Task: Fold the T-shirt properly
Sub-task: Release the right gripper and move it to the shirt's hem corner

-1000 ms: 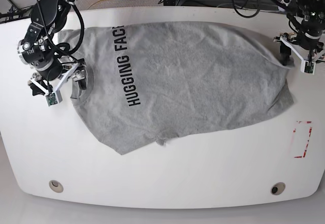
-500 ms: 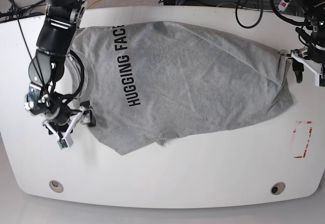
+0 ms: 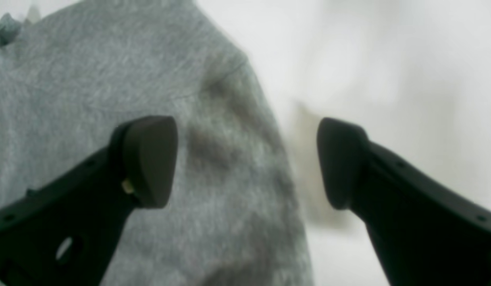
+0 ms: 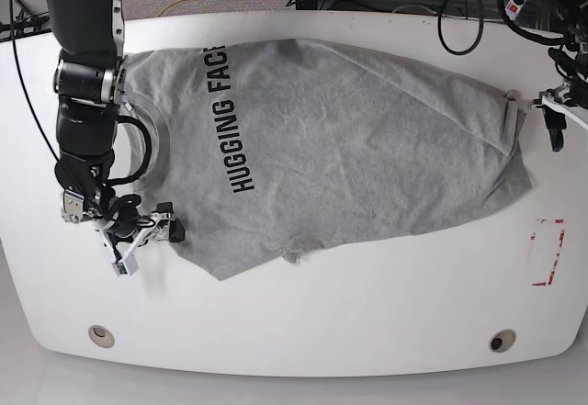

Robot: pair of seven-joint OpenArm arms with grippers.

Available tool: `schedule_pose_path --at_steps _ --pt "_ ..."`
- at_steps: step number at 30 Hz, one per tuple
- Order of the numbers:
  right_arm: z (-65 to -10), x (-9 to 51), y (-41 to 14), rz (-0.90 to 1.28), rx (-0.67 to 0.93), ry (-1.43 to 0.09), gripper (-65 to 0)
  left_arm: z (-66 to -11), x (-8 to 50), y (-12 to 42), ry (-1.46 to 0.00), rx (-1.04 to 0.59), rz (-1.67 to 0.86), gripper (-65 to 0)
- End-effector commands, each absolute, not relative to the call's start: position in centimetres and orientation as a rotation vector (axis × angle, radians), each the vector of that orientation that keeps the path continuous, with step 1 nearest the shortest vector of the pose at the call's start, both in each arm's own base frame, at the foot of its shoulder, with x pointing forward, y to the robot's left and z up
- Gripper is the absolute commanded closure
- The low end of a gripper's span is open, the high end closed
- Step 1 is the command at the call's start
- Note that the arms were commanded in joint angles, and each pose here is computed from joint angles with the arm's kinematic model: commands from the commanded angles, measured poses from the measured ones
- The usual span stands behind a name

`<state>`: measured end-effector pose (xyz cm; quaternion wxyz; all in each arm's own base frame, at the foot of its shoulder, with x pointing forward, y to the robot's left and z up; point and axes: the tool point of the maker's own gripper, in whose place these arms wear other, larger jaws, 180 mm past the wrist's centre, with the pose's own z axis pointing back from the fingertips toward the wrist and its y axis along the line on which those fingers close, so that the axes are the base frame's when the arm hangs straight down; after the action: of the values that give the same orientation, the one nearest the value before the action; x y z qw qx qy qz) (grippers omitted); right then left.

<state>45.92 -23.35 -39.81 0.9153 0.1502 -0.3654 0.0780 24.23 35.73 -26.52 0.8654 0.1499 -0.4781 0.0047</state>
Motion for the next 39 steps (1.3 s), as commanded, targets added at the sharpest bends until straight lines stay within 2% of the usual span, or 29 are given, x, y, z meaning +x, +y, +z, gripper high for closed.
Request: schedule_pose_path --at_steps 1,15,27,28,31,34,39 --pt "-37.8 47.5 -24.4 0.151 0.304 -0.824 -51.7 -24.4 24.6 36.2 -1.079 0.311 0.022 -41.4" --pt "-40.0 46.3 -24.8 0.126 0.264 -0.825 -51.5 -24.0 24.5 36.4 -1.100 0.299 0.042 -41.4" --pt "-42.4 45.1 -19.8 0.149 0.351 -0.777 -51.0 -23.0 25.4 36.8 -1.137 0.308 0.054 -41.7" --pt "-42.6 44.9 -19.7 0.152 0.351 -0.764 -50.9 -22.9 25.5 36.9 -1.139 0.310 0.055 -41.9" --pt "-42.0 45.2 -19.4 0.173 0.346 -0.771 -50.1 -22.1 26.3 36.8 -1.170 0.307 0.060 -48.8" --pt "-41.7 45.3 -19.2 0.185 0.344 -0.773 -40.4 -22.5 26.8 37.7 -1.160 0.324 0.083 -57.1" --pt "-41.6 45.3 -19.2 0.190 0.343 -0.774 -13.8 -24.5 27.6 39.7 -1.102 0.346 0.148 -59.3"
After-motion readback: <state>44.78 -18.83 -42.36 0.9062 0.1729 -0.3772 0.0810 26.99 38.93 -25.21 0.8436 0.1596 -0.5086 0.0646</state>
